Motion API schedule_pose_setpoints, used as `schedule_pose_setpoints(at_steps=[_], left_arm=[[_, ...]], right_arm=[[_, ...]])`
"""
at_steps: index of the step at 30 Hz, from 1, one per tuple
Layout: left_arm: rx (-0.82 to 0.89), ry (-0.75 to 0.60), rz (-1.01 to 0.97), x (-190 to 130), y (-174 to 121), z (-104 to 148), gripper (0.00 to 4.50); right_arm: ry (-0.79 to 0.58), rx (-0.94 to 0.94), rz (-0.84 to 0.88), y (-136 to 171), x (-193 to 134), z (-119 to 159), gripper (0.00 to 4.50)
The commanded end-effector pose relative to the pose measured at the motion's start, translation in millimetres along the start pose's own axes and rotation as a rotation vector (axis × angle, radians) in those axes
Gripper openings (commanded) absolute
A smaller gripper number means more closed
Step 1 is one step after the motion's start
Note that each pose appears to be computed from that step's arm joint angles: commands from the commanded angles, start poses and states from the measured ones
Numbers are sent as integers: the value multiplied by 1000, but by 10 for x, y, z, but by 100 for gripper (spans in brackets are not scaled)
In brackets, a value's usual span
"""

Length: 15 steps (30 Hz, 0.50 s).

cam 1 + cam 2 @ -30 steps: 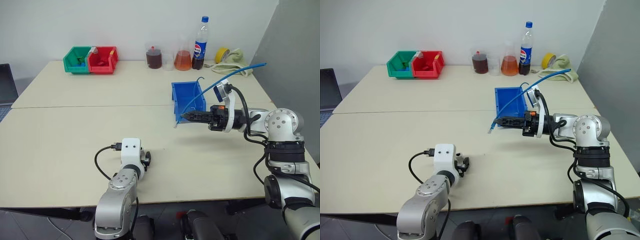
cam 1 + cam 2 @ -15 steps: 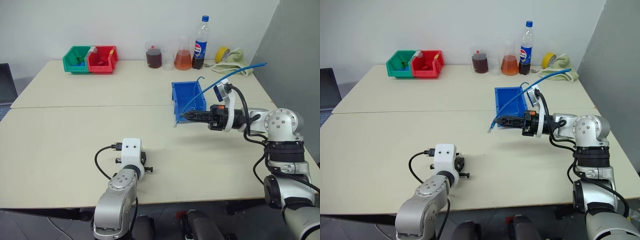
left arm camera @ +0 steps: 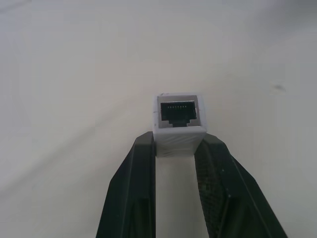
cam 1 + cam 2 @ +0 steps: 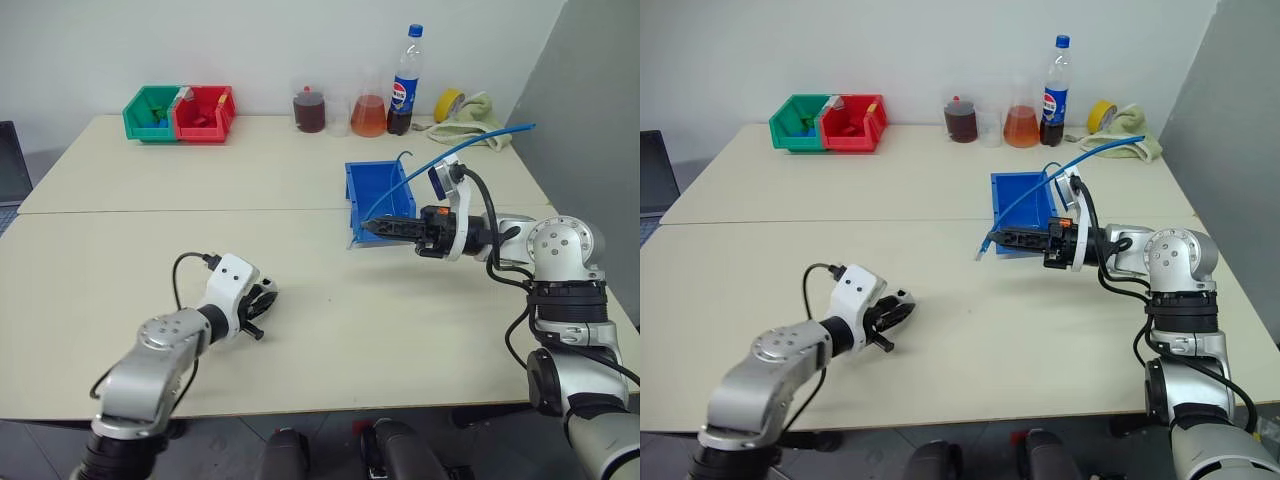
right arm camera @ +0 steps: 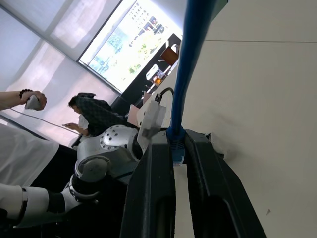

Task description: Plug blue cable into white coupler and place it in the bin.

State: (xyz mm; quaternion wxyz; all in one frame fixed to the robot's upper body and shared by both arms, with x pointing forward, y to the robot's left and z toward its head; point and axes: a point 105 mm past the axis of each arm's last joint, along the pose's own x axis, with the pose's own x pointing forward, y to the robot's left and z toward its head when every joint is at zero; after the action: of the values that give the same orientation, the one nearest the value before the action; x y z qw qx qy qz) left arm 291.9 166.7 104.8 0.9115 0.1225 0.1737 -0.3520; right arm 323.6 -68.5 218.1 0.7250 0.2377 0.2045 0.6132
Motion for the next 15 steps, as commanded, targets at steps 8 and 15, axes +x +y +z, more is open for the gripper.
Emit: schedule_pose_setpoints(at_steps=[8, 15], left_arm=[[230, -63, -477, -23, -145, 2, 78], [346, -10, -537, 98, 71, -111, 78]], right_arm=[[-9, -68, 48, 118, 60, 120, 8], [0, -92, 48, 123, 85, 92, 8]])
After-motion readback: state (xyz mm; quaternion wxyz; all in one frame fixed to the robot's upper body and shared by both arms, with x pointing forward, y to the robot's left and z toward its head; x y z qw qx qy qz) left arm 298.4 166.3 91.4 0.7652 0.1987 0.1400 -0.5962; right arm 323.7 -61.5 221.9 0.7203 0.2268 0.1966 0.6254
